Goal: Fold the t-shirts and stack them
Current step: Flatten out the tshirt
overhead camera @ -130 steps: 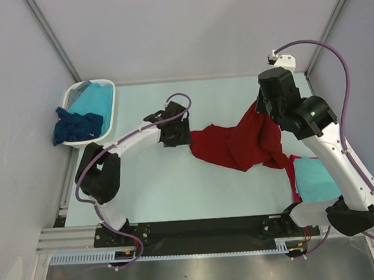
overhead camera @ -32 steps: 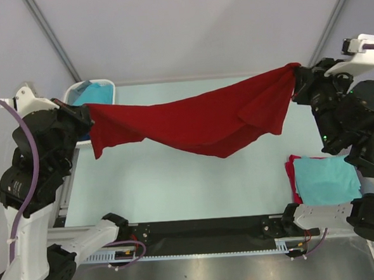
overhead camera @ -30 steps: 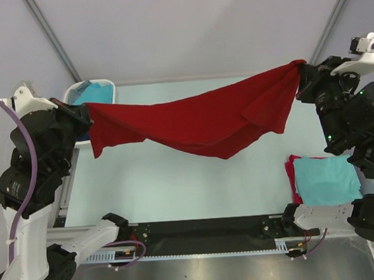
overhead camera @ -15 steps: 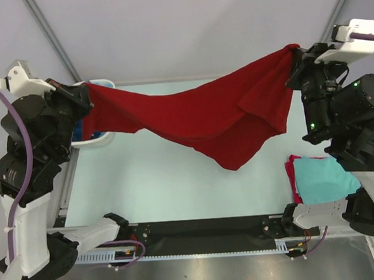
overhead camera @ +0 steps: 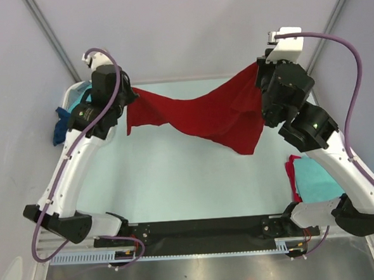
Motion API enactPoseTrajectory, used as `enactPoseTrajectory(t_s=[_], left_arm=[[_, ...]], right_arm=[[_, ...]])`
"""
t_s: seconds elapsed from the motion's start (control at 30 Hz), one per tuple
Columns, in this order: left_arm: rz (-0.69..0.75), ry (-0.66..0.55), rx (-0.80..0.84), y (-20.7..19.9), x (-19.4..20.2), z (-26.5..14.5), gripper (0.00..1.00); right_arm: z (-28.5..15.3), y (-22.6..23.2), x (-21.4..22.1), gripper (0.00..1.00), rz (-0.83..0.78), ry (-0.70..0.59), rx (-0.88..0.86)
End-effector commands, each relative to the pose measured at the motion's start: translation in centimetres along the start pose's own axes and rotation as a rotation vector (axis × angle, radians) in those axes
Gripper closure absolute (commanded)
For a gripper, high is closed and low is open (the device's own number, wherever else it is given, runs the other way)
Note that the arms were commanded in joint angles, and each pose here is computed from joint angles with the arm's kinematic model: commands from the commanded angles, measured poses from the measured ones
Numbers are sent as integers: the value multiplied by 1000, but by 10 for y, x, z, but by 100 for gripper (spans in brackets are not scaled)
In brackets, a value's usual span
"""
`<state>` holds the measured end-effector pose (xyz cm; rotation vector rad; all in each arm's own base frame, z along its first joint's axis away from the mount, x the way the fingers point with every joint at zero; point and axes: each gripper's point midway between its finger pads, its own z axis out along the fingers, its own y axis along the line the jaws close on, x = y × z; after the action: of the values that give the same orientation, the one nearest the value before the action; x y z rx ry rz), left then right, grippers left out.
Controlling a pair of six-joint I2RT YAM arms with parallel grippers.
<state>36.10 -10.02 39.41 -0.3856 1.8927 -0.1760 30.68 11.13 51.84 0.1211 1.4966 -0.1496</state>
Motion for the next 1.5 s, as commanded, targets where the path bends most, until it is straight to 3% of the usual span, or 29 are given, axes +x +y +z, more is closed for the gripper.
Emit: enactPoseTrajectory(t_s=[0.0, 0.2, 0.33, 0.6, 0.83, 1.1, 1.47], left_arm=[[-48, -72, 30, 1, -11, 9, 100], [-31, -10, -48, 21, 18, 45, 100], [-34, -38, -52, 27, 17, 43, 100], [-101, -116, 28, 28, -16, -30, 100], [-198, -123, 145, 32, -5, -91, 100], [-219, -46, 158, 67, 57, -118, 100], [-198, -66, 84, 119, 82, -148, 100]], right_arm=[[14, 2, 20, 100, 92, 42, -8], [47, 22, 67, 100, 104, 154, -14], [54, 32, 77, 100, 110, 193, -20], [19, 18, 31, 100, 92, 106, -5], [-35, 4, -9, 100, 120, 46, -22], [-81, -5, 29, 100, 143, 104, -45], [-105, -2, 68, 100, 103, 160, -63]])
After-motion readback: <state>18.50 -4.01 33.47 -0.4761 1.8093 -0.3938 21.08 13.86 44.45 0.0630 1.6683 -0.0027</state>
